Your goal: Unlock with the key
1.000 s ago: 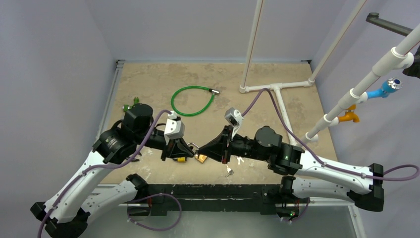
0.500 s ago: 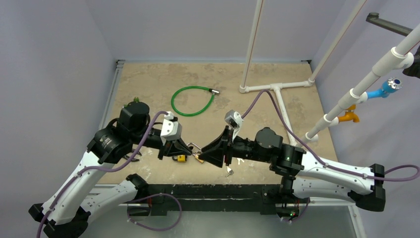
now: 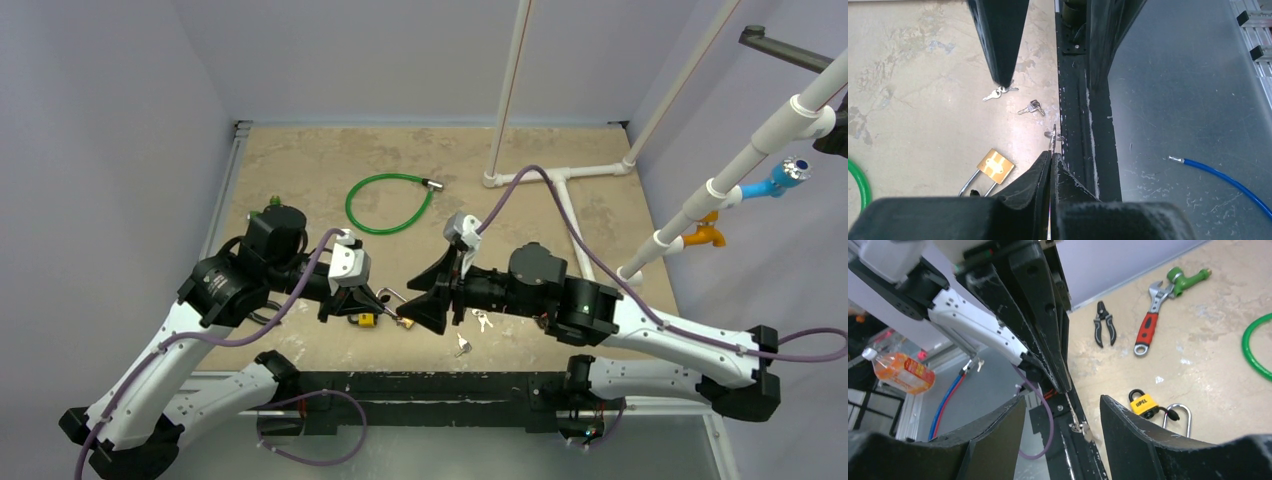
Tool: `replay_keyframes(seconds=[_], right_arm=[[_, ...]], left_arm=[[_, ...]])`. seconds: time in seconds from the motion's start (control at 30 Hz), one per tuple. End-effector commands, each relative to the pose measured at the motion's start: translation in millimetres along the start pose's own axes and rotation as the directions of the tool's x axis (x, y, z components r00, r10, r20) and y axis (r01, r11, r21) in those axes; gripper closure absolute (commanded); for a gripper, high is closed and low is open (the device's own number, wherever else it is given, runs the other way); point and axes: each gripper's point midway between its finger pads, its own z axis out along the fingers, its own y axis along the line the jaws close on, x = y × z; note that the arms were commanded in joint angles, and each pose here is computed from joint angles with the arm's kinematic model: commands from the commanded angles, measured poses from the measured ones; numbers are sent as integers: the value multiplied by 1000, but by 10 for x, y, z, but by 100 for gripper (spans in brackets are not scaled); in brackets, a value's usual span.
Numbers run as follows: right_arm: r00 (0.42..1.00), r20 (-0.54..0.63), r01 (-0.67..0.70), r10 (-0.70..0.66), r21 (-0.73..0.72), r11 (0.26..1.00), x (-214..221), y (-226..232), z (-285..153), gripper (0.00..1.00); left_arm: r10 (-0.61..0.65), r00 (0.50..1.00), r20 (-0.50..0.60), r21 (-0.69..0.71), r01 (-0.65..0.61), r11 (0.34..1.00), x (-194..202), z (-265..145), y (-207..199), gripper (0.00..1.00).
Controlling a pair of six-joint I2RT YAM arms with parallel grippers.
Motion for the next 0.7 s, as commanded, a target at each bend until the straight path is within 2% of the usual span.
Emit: replay_keyframes(seconds=[0.0,0.17,0.4,0.67], right_arm=[[996,-86,36,-39,-36,999,239,-4,152,44],[999,-28,38,-40,-49,998,288,-32,117,50],[998,-48,47,-51,-85,995,363,4,179,56],[999,-29,38,-42,-122,992,389,44,263,67]], left_arm=[[57,998,29,-14,-57,998,-149,-61,3,100],[53,998,33,-8,-53,999,-167,-58,-2,100],[50,998,44,-9,-49,999,-219,-56,11,100],[45,998,51,-11,-44,999,-249,-45,30,100]])
